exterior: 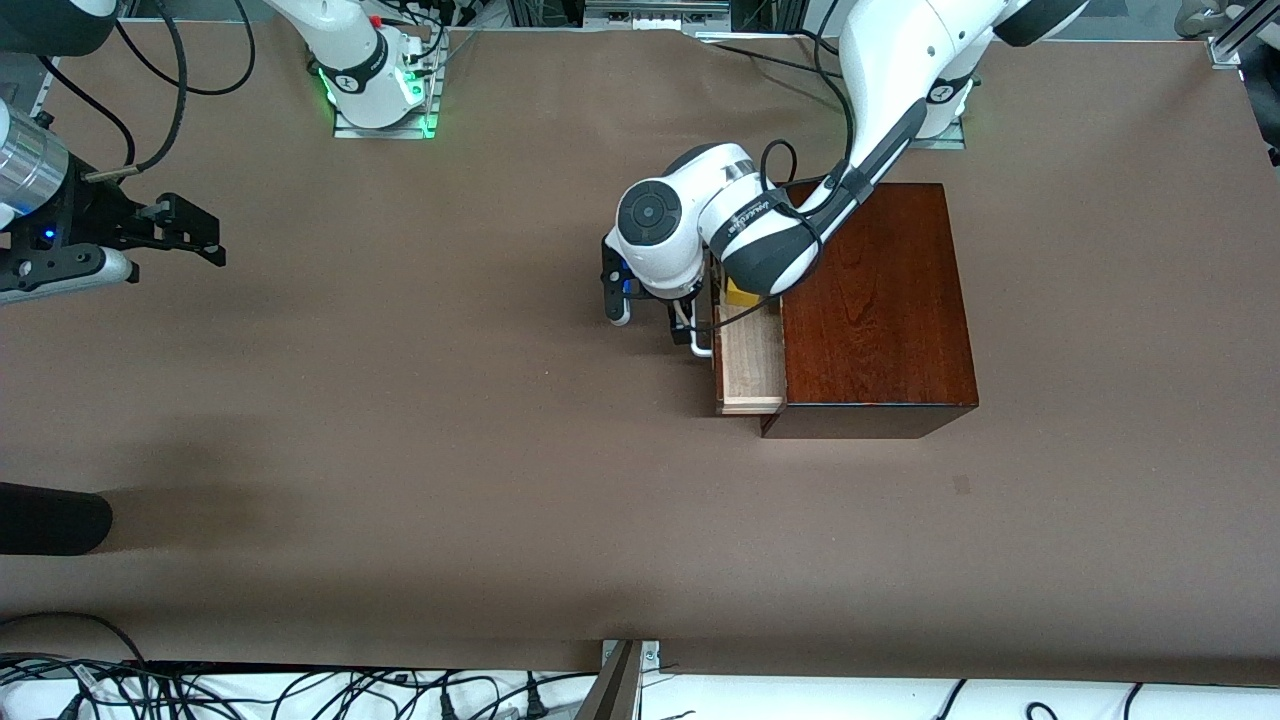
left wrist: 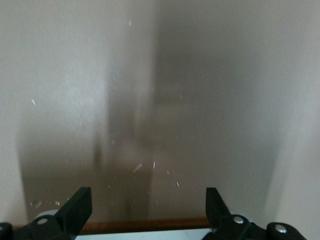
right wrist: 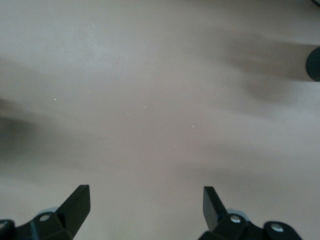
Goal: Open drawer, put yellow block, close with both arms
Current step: 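Push the drawer shut with the left gripper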
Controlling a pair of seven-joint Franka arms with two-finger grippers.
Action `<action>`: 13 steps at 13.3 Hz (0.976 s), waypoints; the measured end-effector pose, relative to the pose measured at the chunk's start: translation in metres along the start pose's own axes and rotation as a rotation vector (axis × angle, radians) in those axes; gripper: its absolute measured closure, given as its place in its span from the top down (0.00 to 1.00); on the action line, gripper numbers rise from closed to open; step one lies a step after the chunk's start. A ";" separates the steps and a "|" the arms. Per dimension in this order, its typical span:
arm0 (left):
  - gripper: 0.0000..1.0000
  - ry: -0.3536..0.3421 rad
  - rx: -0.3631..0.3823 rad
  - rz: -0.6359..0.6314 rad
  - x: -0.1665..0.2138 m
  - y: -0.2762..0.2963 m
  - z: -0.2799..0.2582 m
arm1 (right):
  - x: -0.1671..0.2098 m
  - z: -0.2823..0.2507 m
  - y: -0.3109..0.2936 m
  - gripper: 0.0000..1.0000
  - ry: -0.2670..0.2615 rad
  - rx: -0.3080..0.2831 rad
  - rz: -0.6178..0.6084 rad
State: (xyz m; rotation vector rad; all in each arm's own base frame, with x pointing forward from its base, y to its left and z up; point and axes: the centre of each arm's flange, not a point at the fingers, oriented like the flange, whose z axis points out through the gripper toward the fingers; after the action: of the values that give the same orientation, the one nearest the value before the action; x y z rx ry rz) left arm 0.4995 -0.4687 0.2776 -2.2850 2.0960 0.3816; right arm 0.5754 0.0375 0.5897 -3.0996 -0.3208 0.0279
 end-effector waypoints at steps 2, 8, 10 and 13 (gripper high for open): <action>1.00 -0.062 -0.034 -0.015 -0.014 -0.005 0.003 | 0.000 0.001 0.000 1.00 -0.001 0.000 0.000; 1.00 -0.191 -0.062 -0.042 -0.043 -0.016 0.009 | 0.005 0.011 0.004 1.00 -0.018 0.001 0.015; 1.00 -0.194 -0.064 -0.044 -0.044 -0.016 0.009 | 0.006 0.014 0.007 1.00 -0.022 0.001 0.022; 1.00 -0.185 -0.047 -0.059 -0.045 -0.015 -0.002 | 0.008 0.019 0.008 1.00 -0.031 0.001 0.024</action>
State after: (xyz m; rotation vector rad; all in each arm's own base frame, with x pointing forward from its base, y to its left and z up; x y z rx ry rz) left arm 0.5115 -0.4234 0.2858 -2.2329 1.9483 0.6202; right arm 0.5844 0.0320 0.5702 -3.1046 -0.2843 0.0764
